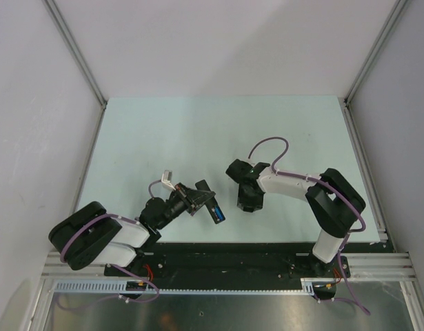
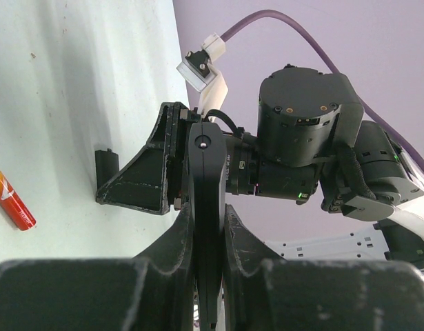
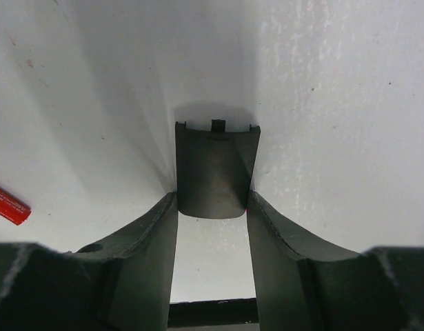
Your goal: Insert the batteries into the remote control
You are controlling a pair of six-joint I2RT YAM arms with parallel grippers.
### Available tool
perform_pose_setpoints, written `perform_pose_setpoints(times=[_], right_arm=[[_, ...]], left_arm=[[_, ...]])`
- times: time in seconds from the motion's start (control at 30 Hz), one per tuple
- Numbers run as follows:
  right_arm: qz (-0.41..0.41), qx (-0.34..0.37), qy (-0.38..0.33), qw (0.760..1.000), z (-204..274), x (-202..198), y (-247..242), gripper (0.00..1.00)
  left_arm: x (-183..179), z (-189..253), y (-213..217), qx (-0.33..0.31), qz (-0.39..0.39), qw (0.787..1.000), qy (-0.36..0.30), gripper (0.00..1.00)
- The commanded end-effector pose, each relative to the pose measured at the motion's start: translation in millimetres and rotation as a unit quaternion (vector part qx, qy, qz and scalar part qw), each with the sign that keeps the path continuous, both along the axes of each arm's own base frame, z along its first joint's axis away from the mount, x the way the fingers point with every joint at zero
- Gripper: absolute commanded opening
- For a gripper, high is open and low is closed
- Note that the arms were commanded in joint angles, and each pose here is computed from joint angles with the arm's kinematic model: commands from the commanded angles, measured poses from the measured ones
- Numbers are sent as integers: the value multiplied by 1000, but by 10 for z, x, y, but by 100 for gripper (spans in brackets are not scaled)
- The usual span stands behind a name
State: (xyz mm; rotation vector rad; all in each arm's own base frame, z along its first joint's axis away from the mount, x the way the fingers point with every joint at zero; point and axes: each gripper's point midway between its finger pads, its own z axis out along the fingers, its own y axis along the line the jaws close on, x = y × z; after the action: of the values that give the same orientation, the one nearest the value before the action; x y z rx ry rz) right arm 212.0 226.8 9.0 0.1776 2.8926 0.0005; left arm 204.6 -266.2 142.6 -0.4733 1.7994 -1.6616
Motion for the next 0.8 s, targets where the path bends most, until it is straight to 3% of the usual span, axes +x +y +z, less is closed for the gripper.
perform_pose_setpoints(times=[0.0,0.17,0.37,0.77], right_arm=[[12,-65,48,997,-465,-237,-286,42],[13,-49,59,997,-526,-269,-287,27],[38,-34,51,997,-474,-262,-252,1],[112,-41,13,993,-51,-249,-387,0]], left_arm=[[-164,867,108,-123,-7,983,-135,0],[-159,853,113,-122,-4,984,-133,0],[-154,840,106,-120,-5,984,-132,0],[-106,847,83,-121,-1,984,-131,0]])
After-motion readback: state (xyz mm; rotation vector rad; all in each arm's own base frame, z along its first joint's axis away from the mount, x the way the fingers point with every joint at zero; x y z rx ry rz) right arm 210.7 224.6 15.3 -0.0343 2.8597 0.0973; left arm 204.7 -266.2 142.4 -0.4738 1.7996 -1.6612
